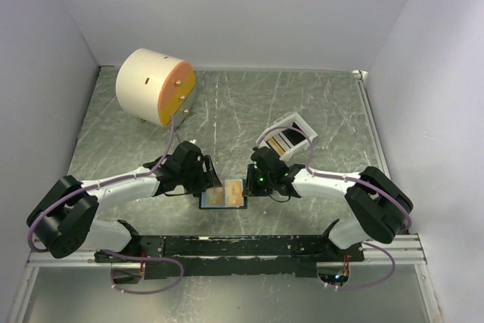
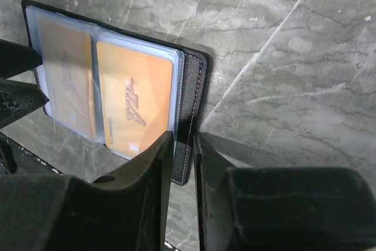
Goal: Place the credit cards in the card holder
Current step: Turn over the card slot in the card holder, then pick up the credit card from the storage box.
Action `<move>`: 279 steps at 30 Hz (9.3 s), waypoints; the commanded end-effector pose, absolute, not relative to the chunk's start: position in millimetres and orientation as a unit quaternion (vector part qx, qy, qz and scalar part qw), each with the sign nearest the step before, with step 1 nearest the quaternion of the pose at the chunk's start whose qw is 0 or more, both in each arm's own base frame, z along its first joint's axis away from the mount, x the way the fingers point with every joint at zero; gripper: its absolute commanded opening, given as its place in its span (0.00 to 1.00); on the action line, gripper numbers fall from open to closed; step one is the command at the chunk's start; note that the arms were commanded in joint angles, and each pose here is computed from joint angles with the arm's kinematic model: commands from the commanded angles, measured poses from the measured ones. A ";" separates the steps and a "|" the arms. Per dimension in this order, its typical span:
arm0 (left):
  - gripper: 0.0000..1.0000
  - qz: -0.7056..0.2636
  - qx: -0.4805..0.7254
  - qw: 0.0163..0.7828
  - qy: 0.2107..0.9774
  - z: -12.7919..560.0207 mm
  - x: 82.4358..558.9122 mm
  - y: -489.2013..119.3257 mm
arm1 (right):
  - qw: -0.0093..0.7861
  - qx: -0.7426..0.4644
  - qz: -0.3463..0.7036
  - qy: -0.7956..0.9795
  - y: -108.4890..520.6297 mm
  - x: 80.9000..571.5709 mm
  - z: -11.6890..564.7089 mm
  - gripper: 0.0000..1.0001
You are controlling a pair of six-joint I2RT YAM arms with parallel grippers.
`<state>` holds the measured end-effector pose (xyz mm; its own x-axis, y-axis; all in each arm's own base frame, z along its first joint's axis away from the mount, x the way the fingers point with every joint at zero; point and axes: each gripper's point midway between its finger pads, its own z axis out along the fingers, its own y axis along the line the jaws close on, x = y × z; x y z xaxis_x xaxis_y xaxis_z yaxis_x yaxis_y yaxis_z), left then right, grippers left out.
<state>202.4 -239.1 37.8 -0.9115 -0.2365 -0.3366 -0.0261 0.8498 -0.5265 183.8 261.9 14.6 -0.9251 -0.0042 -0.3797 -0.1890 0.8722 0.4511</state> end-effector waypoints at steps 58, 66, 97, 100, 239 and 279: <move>0.75 -0.320 -0.074 0.241 0.913 90.2 207.7 -260.8 | 0.283 -0.072 0.242 0.925 243.4 193.1 70.0 0.34; 0.81 -0.294 -0.083 0.262 0.916 82.3 203.5 -236.8 | 0.259 -0.071 0.271 0.924 268.4 189.8 65.0 0.39; 0.90 -0.331 -0.087 0.224 0.913 45.6 204.0 -242.2 | 0.210 -0.085 0.208 0.951 268.9 177.2 20.1 0.32; 0.90 -0.338 -0.086 0.219 0.911 45.4 203.4 -245.5 | 0.210 -0.084 0.207 0.952 267.7 176.5 19.2 0.33; 0.91 -0.510 -0.078 0.195 0.835 108.6 207.4 -299.1 | 0.380 -0.033 0.139 0.914 226.5 218.7 88.8 0.39; 0.83 -0.267 -0.075 0.259 0.925 66.1 187.4 -212.4 | 0.407 -0.110 -0.035 0.906 142.6 371.1 121.1 0.47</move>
<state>197.8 -234.0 85.9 -0.8438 -0.3294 -0.4237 0.0129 0.7768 -0.6296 339.7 155.3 121.6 -0.6439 -0.1349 -0.7531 -0.1422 0.9883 -0.0554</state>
